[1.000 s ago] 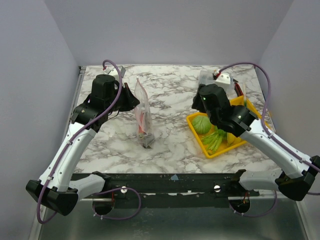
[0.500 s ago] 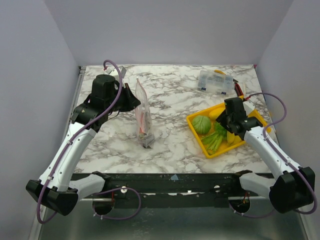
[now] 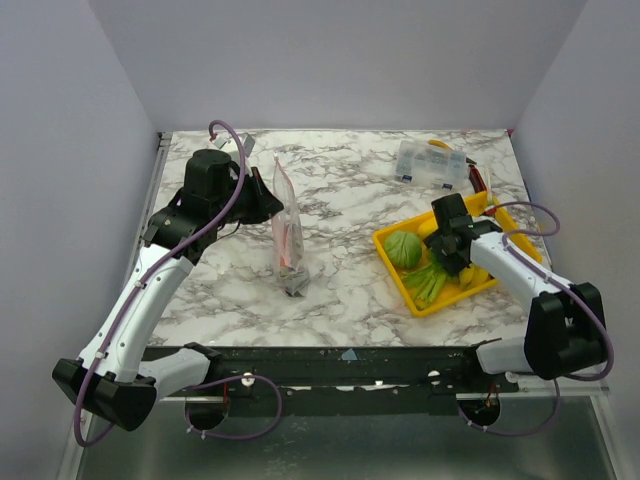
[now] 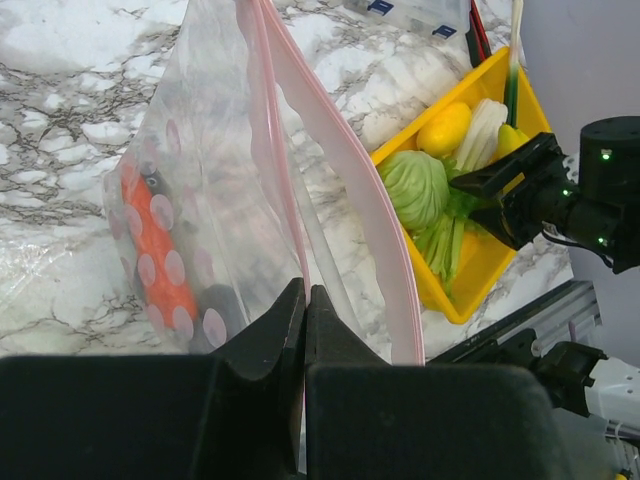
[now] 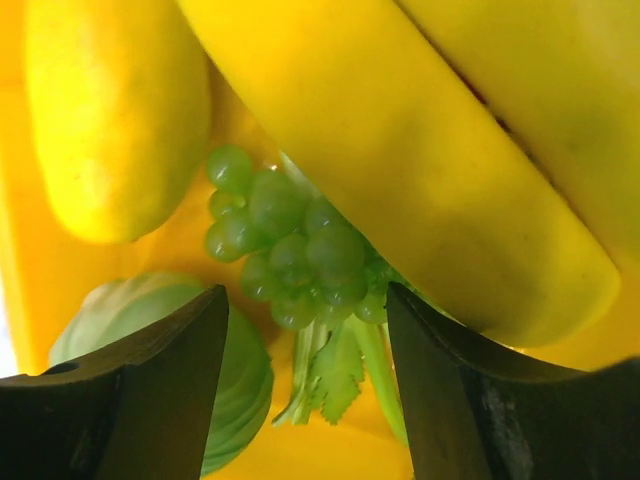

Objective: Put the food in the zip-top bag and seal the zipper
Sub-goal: Pick up the fake fruit from the bin.

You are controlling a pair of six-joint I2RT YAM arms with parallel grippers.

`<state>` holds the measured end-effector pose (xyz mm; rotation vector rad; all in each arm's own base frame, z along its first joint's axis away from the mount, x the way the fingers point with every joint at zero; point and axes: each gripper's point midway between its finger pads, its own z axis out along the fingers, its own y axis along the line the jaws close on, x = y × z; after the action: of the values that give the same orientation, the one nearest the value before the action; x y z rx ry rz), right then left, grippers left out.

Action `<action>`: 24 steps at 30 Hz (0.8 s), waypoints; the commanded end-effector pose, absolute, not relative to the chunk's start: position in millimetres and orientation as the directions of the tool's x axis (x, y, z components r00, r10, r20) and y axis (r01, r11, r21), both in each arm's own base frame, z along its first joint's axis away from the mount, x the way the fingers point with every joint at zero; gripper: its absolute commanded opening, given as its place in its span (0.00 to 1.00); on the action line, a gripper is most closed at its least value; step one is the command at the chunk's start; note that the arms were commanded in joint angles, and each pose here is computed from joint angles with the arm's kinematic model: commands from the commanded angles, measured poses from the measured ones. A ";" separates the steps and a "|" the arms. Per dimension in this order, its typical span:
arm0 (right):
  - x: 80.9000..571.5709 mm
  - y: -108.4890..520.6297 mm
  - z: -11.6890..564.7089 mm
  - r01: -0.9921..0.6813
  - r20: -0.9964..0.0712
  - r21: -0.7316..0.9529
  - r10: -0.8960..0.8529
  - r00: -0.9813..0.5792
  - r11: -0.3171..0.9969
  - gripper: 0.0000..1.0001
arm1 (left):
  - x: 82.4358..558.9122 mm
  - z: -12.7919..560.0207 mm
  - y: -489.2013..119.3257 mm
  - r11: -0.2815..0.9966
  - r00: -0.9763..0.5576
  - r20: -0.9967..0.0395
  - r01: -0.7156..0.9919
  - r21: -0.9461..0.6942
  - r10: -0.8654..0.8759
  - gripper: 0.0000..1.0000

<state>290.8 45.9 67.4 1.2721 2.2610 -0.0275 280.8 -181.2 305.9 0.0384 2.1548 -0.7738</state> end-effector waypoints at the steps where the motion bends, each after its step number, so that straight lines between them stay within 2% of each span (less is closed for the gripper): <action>1: 278.0 14.6 61.9 0.894 -0.545 0.112 0.779 -0.309 0.433 0.70 | 278.1 308.9 -185.3 0.793 -0.657 -0.718 0.303 -0.529 -0.227 0.00; 4: 280.1 8.3 57.9 0.903 -0.572 0.071 0.759 -0.311 0.423 0.74 | 277.4 309.5 -186.6 0.788 -0.659 -0.717 0.310 -0.533 -0.226 0.00; 11: 287.9 5.8 41.2 0.899 -0.591 0.037 0.735 -0.332 0.436 0.73 | 277.1 309.2 -185.9 0.789 -0.658 -0.718 0.309 -0.531 -0.225 0.00; 14: 287.6 5.4 44.0 0.897 -0.592 0.033 0.731 -0.338 0.441 0.62 | 277.3 308.9 -186.0 0.789 -0.659 -0.718 0.309 -0.531 -0.225 0.00; 16: 288.8 9.0 51.9 0.886 -0.582 0.060 0.737 -0.344 0.460 0.46 | 277.9 308.8 -185.8 0.791 -0.658 -0.719 0.308 -0.529 -0.224 0.00; 18: 288.9 14.1 62.0 0.869 -0.568 0.094 0.743 -0.354 0.486 0.41 | 277.9 308.2 -186.0 0.791 -0.660 -0.717 0.307 -0.529 -0.223 0.00; 21: 286.1 16.9 79.8 0.853 -0.562 0.133 0.747 -0.355 0.505 0.40 | 277.8 308.0 -186.7 0.789 -0.662 -0.715 0.308 -0.532 -0.223 0.00; 24: 286.2 19.1 95.3 0.826 -0.567 0.183 0.744 -0.354 0.532 0.27 | 277.6 307.9 -187.5 0.786 -0.665 -0.713 0.310 -0.535 -0.223 0.00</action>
<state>289.0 21.8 70.8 1.3150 2.1917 -0.2246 279.6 -183.2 306.3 0.0477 2.1548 -0.7885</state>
